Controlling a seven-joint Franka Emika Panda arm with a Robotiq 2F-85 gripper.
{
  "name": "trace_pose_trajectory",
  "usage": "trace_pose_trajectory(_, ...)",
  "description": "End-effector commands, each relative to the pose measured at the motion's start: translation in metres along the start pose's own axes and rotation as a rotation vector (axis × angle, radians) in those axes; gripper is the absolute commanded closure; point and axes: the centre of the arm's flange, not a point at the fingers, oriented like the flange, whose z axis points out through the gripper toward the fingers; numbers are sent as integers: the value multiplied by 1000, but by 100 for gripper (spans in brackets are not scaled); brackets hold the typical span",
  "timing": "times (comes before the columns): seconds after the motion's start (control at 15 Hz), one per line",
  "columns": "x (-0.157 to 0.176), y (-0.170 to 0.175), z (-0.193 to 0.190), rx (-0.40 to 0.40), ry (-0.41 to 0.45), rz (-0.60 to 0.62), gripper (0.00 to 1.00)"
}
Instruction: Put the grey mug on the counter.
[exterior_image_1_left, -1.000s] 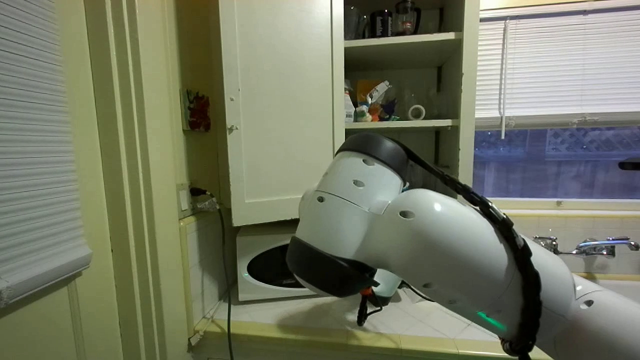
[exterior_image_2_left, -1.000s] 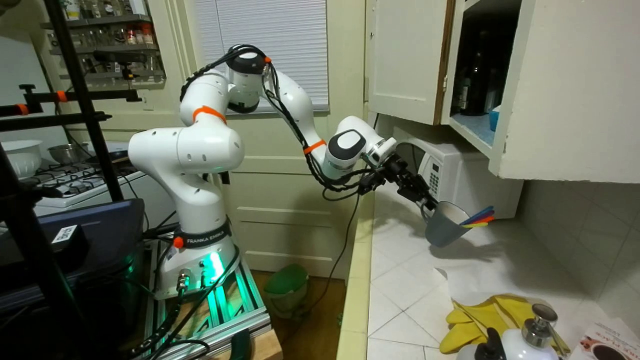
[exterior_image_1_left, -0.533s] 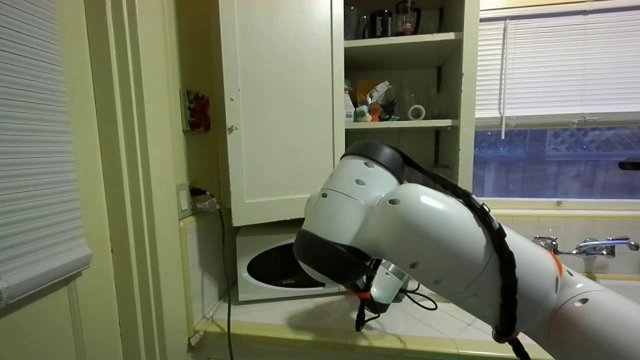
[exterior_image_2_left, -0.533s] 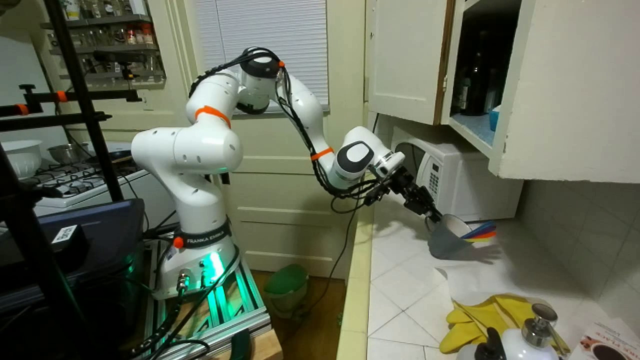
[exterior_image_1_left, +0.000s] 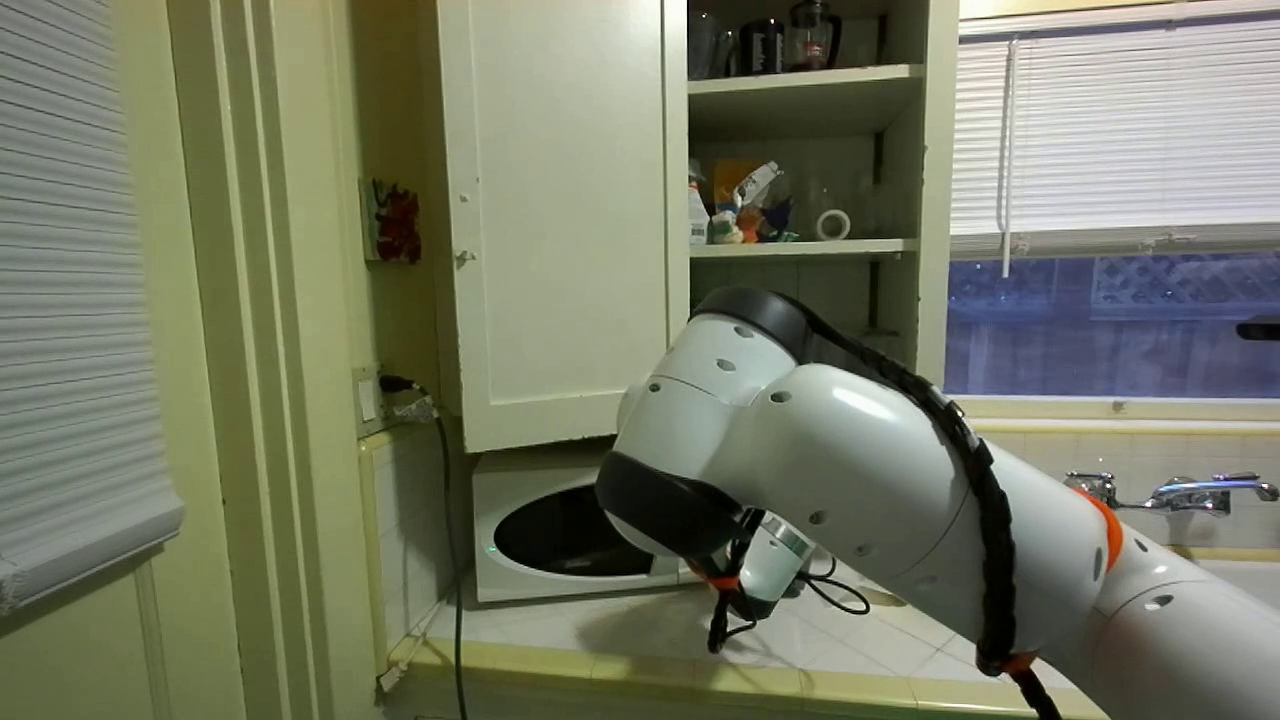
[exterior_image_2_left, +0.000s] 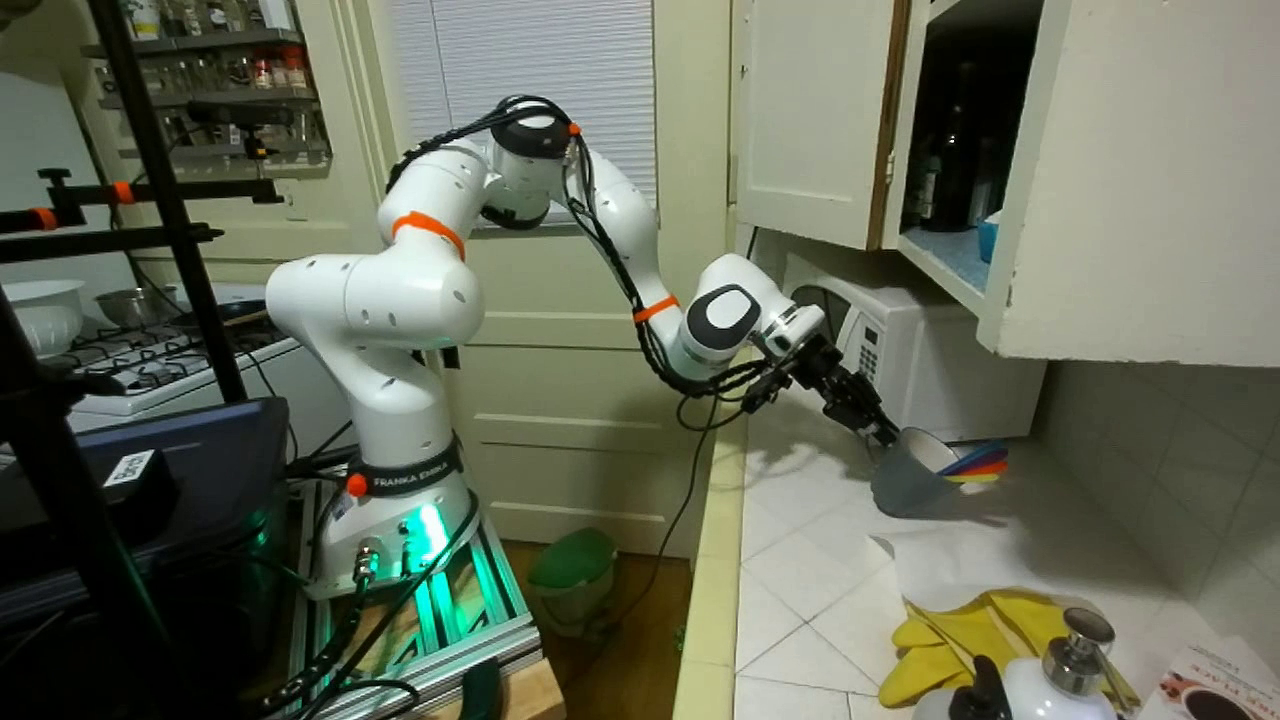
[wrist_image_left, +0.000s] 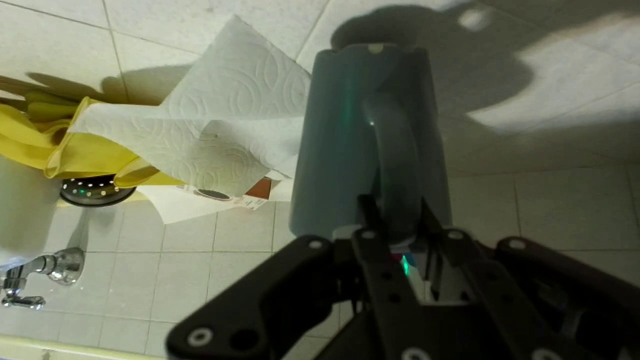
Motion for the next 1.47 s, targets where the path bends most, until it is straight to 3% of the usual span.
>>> trace_pose_trajectory(0.0,-11,-12,7,33,-17,-13,95)
trace_pose_trajectory(0.67,-31,-21,-7,35,10,-79,95)
trace_pose_trajectory(1.4,-61,-19,-14,44,-25,-113,95)
